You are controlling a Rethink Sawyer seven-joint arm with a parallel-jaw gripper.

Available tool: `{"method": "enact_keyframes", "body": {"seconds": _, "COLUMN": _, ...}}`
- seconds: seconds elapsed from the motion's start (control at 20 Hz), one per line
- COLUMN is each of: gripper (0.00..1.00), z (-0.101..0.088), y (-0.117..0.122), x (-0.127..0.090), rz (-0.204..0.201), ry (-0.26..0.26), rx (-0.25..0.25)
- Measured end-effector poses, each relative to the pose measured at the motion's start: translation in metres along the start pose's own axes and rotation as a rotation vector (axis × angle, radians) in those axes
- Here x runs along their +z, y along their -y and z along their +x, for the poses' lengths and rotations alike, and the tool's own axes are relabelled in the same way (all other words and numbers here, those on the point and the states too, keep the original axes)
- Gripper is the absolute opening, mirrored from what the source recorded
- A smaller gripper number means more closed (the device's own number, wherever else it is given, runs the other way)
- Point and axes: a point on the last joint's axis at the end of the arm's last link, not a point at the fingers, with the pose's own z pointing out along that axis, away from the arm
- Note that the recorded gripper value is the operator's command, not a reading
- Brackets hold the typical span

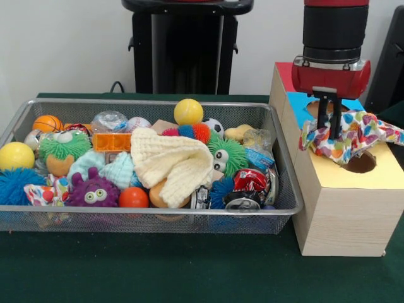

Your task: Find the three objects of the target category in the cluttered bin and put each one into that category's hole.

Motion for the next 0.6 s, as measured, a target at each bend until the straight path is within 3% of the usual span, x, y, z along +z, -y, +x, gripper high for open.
{"method": "enact_keyframes", "body": {"seconds": 0.6, "gripper": 0.0, "z": -0.015, "y": 0.01, "x": -0.002, "rz": 0.017, "ry": 0.071, "rx": 0.005}}
